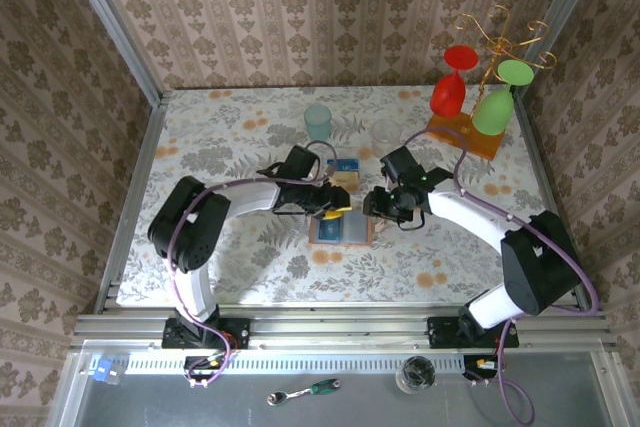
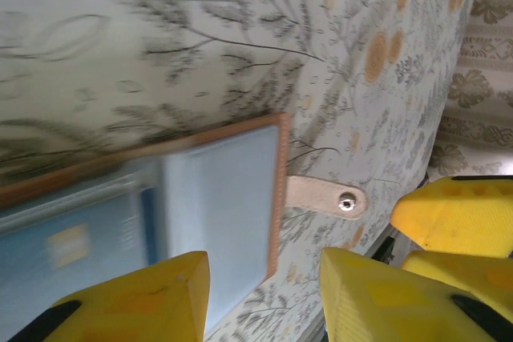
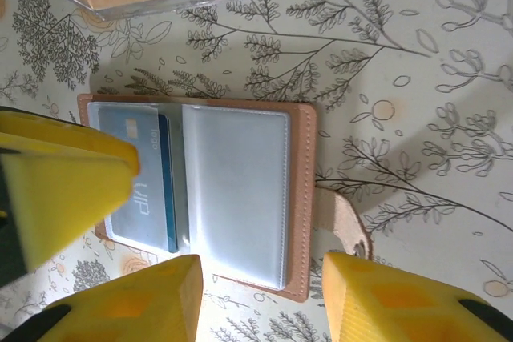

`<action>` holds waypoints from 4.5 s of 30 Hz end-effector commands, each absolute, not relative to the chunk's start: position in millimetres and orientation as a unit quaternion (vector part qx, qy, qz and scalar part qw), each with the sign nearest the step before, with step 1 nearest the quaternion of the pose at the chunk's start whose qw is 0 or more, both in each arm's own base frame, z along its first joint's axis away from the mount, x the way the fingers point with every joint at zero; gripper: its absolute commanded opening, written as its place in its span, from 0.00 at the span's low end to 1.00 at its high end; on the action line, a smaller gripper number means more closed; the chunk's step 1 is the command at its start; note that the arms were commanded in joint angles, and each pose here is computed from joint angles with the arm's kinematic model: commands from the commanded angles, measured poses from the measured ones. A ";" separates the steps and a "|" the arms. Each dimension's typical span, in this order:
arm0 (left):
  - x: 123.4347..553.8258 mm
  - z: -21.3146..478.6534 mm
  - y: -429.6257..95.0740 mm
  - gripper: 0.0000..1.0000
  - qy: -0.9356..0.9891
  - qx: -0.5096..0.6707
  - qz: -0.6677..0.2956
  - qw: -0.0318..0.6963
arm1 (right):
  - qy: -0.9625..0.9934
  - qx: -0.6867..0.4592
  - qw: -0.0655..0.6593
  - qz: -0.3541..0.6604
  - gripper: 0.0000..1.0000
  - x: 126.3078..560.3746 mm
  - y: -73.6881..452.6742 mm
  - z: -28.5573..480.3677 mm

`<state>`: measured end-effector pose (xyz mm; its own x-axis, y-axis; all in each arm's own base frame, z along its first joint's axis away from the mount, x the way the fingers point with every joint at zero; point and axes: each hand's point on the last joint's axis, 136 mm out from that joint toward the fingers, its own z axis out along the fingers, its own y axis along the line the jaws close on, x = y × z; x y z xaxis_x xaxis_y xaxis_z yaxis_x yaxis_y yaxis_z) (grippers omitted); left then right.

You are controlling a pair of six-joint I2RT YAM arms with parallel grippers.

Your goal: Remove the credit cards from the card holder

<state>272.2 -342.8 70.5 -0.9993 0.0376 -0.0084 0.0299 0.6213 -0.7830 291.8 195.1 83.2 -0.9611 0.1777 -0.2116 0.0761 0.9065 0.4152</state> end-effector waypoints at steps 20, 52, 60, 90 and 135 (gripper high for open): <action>252.5 38.9 -279.8 0.23 -0.917 0.010 0.398 0.006 | 0.962 0.030 0.093 0.253 0.41 308.5 261.1 76.7; 258.8 47.8 -287.1 0.05 -0.915 -0.001 0.403 0.010 | 0.944 0.036 0.045 0.324 0.32 309.1 294.4 53.6; 256.3 36.4 -283.5 0.04 -0.917 0.004 0.398 0.019 | 0.944 0.036 0.030 0.326 0.31 305.5 295.9 42.3; 249.8 23.7 -273.6 0.02 -0.926 0.009 0.376 0.029 | 0.966 0.031 0.041 0.254 0.29 298.1 267.9 29.7; 252.3 38.6 -296.4 0.00 -0.935 -0.030 0.354 0.017 | 0.963 0.044 0.054 0.261 0.30 296.8 255.4 40.0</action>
<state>252.5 -297.7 41.9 -0.9987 0.0485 0.0172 0.0232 0.7227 -0.6907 298.9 260.0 38.8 -0.9912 0.0981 -0.0889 0.0393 0.8593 0.5100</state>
